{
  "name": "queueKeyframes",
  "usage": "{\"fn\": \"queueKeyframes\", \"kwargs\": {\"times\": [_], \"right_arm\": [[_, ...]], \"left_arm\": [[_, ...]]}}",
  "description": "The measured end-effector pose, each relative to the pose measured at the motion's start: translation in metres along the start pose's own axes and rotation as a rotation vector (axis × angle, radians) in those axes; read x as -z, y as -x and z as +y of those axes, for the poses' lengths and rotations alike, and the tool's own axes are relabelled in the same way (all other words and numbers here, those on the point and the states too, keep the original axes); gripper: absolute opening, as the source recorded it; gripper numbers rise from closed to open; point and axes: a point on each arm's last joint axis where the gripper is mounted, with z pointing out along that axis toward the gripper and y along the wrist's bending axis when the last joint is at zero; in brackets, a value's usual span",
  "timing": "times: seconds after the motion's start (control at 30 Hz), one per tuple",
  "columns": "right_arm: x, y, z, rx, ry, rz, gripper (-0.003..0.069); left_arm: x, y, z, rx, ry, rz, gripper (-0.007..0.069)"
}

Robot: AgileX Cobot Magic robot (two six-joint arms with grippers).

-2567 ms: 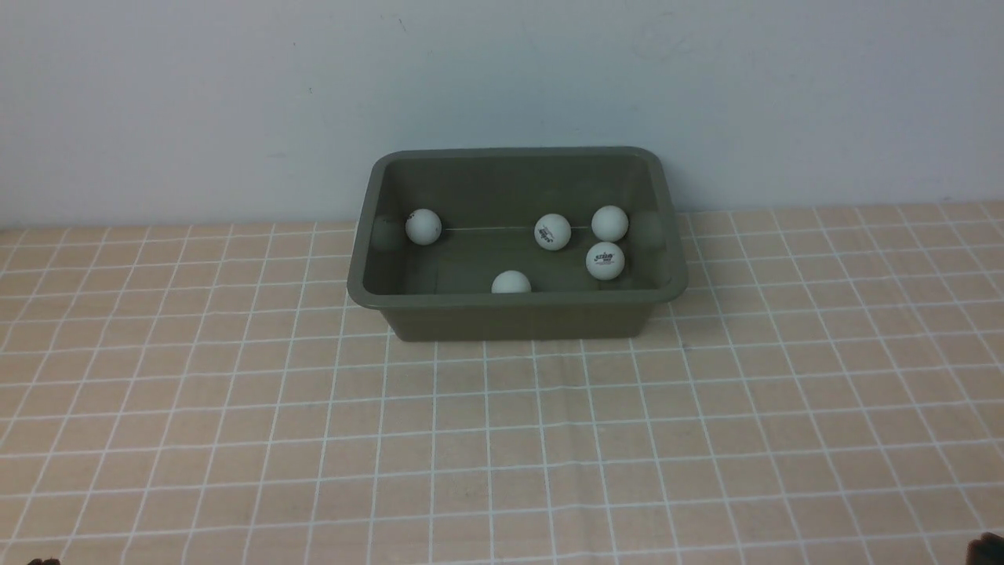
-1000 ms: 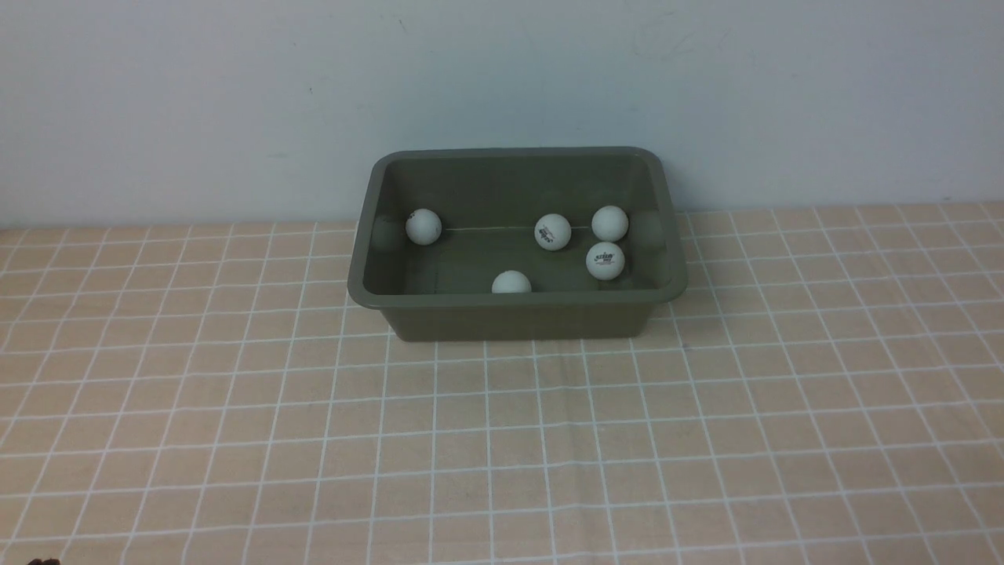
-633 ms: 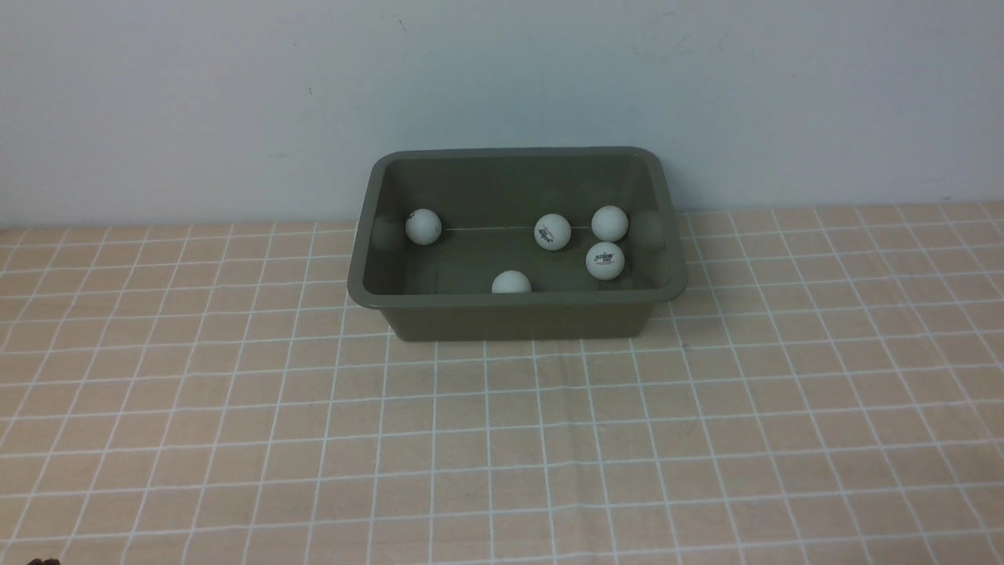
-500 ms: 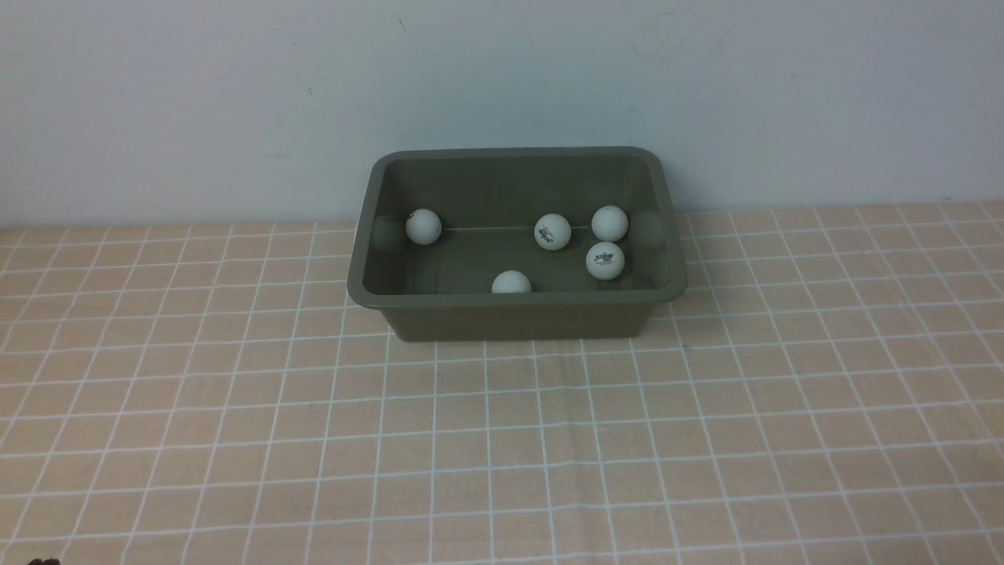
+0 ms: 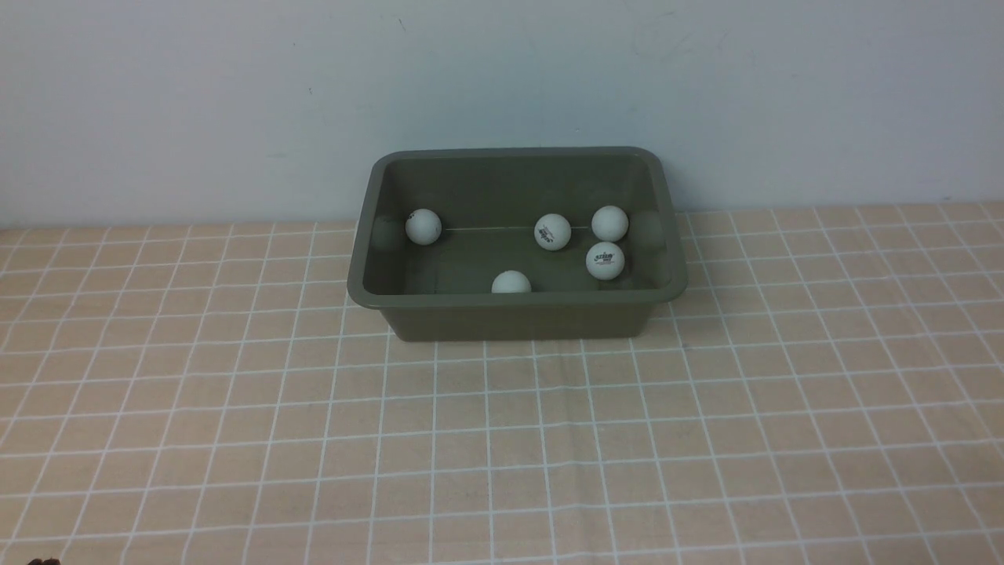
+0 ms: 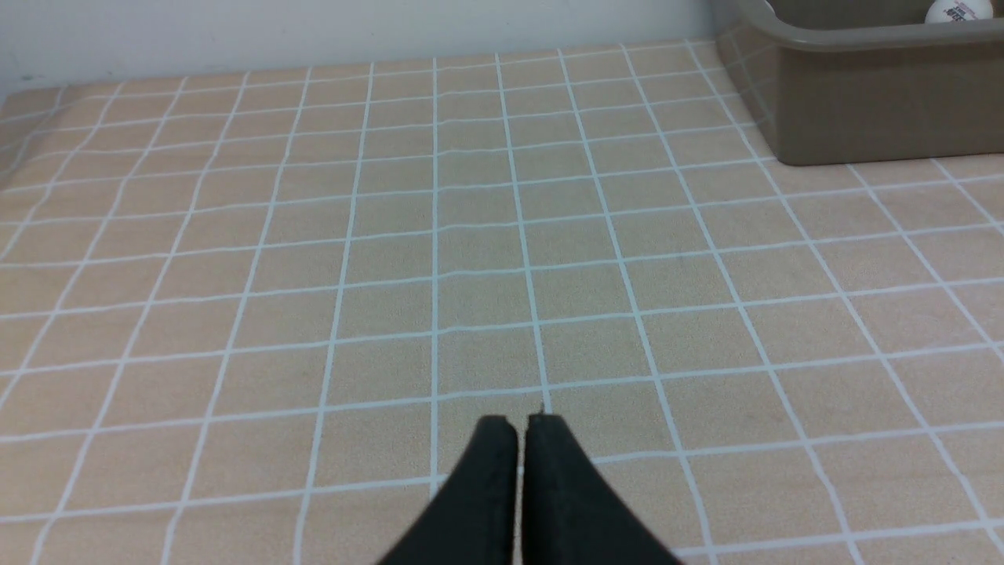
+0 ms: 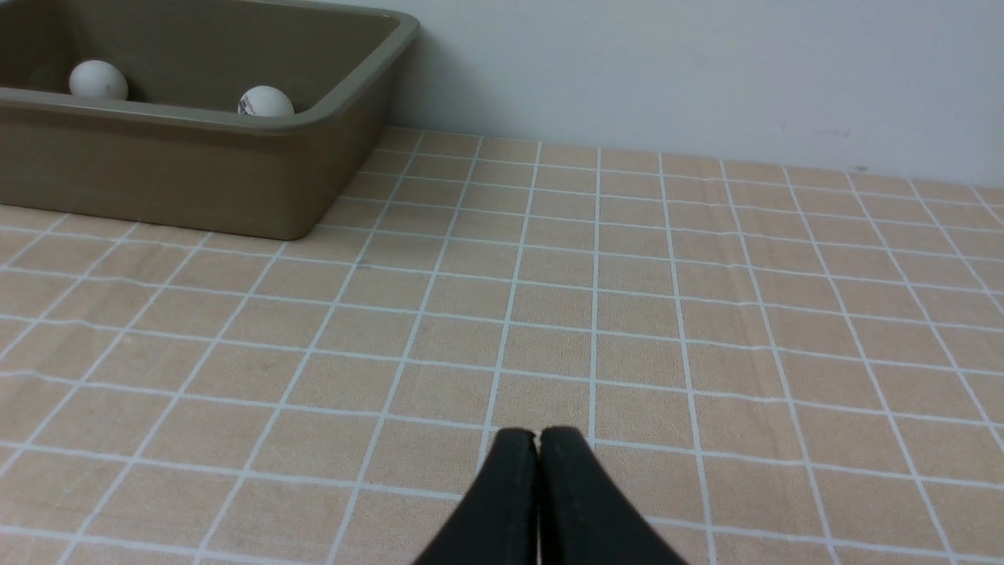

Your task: Put the table tennis balls into the box on the light coffee tablecloth.

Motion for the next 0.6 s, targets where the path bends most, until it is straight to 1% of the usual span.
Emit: {"fn": "queueKeyframes", "kwargs": {"times": [0.6], "right_arm": [[0.0,0.0,0.0,0.0,0.0,0.0,0.0]], "left_arm": [[0.0,0.0,0.0,0.005,0.0,0.0,-0.0038]]}}
